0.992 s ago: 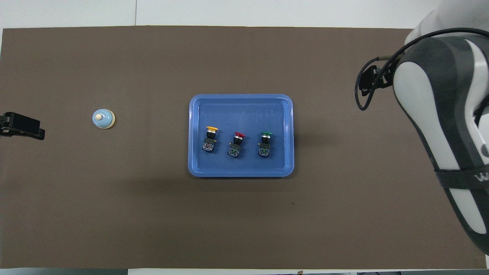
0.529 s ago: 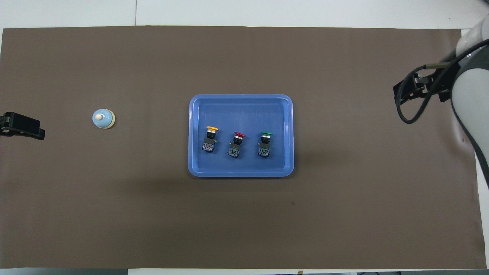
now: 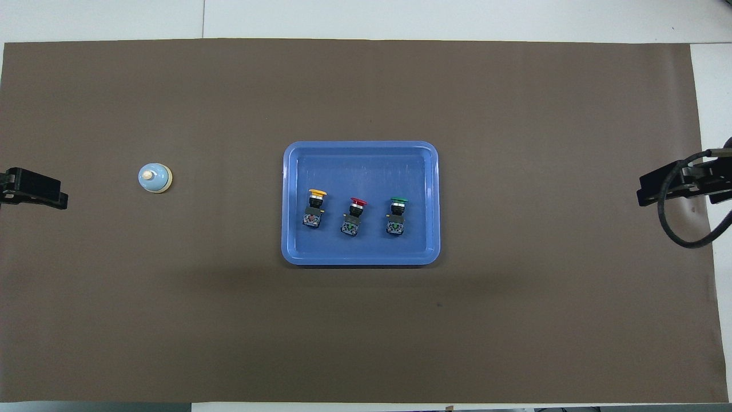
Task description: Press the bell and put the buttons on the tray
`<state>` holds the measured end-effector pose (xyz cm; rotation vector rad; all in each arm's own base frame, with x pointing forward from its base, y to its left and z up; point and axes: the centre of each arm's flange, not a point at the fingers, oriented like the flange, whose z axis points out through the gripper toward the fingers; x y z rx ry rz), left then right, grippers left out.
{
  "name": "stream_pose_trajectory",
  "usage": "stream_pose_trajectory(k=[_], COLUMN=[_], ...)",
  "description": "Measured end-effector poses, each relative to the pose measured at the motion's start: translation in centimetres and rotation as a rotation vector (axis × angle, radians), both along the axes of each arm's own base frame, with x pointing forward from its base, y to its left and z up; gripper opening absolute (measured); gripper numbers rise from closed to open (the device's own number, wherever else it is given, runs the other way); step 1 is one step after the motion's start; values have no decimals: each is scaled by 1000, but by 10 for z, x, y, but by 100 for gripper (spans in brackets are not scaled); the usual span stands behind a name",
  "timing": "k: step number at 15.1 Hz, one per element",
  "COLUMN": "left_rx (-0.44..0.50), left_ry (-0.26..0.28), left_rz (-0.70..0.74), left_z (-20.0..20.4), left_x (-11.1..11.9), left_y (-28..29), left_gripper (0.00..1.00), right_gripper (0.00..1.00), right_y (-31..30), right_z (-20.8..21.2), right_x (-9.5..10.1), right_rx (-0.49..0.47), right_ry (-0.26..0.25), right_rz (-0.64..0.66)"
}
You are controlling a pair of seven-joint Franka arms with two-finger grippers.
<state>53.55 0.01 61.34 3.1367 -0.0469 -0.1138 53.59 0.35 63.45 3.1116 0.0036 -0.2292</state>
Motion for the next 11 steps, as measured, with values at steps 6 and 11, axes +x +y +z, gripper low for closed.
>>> stream_pose_trajectory(k=[6, 11], left_rx=[0, -1], left_ry=[-100, -106], left_rz=[0, 1], left_z=[-35, -131], left_x=[27, 82], left_y=[0, 1], left_gripper=[40, 1], right_gripper=[100, 100], right_y=[1, 2], right_z=[3, 3], right_x=[-1, -1], right_rx=[0, 0], right_ry=[-6, -6], right_rz=[2, 4])
